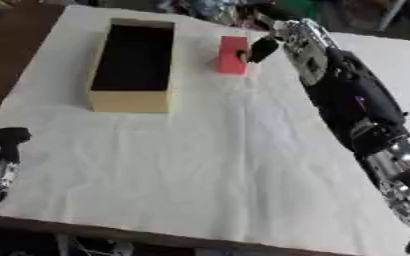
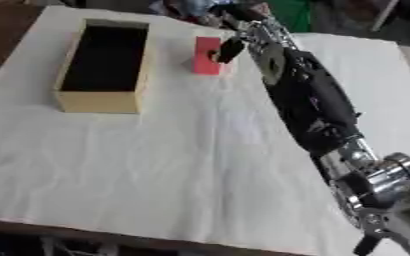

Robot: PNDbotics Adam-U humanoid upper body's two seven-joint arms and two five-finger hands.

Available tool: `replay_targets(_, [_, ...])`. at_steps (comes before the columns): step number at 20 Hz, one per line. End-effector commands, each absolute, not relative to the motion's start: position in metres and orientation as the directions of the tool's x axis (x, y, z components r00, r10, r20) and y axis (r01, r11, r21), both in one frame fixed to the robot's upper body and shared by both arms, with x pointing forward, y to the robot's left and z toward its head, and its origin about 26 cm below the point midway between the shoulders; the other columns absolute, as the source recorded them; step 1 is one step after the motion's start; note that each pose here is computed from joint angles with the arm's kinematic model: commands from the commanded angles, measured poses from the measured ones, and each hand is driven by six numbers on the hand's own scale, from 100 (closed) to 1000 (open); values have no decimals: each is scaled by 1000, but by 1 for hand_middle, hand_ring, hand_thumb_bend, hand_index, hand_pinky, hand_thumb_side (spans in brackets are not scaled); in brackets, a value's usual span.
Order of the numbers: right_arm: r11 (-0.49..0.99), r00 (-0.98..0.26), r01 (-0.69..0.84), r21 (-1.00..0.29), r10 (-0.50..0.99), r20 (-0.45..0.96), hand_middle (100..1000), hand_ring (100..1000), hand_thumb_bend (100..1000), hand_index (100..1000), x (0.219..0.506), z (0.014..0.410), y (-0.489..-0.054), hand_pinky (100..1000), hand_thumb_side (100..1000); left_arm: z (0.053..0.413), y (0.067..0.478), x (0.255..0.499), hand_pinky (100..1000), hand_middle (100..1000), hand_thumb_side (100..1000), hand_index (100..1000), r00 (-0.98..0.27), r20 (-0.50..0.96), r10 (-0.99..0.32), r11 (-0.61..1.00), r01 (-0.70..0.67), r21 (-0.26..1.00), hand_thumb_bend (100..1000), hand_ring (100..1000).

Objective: Pick up objects on the table and place them in the box.

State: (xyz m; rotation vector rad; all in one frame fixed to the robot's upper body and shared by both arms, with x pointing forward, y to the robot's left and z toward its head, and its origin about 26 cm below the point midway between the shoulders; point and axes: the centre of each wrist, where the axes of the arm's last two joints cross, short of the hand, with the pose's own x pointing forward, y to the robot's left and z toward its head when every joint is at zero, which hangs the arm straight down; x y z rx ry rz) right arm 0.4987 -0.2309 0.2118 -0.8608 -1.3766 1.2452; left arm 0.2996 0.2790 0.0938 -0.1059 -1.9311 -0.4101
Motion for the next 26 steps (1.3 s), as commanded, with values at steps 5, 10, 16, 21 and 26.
replay_targets(5, [187, -175, -104, -977, 963, 203, 913, 1000, 299, 999, 502, 222, -231, 868, 107, 103, 281, 301, 1000, 735, 331, 760, -418, 899, -131, 929, 264, 259, 100, 833])
replay_targets(10, [191, -132, -108, -976, 970, 204, 905, 1000, 261, 999, 504, 212, -232, 869, 124, 104, 281, 301, 1000, 735, 330, 760, -421, 898, -130, 929, 265, 258, 100, 833])
replay_targets(16, [178, -100, -109, -978, 977, 189, 881, 1000, 248, 991, 504, 202, -234, 871, 102, 103, 280, 301, 1000, 735, 329, 759, -421, 898, -128, 930, 264, 256, 100, 833])
replay_targets(21, [164, -97, -80, -983, 980, 172, 734, 1000, 205, 952, 504, 202, -236, 855, 100, 103, 281, 301, 1000, 735, 329, 759, -419, 899, -128, 931, 263, 255, 100, 833])
replay_targets(26, [159, -110, -11, -987, 981, 159, 633, 1000, 187, 934, 502, 206, -235, 842, 100, 102, 281, 301, 1000, 735, 329, 759, -418, 900, -127, 931, 262, 253, 100, 832])
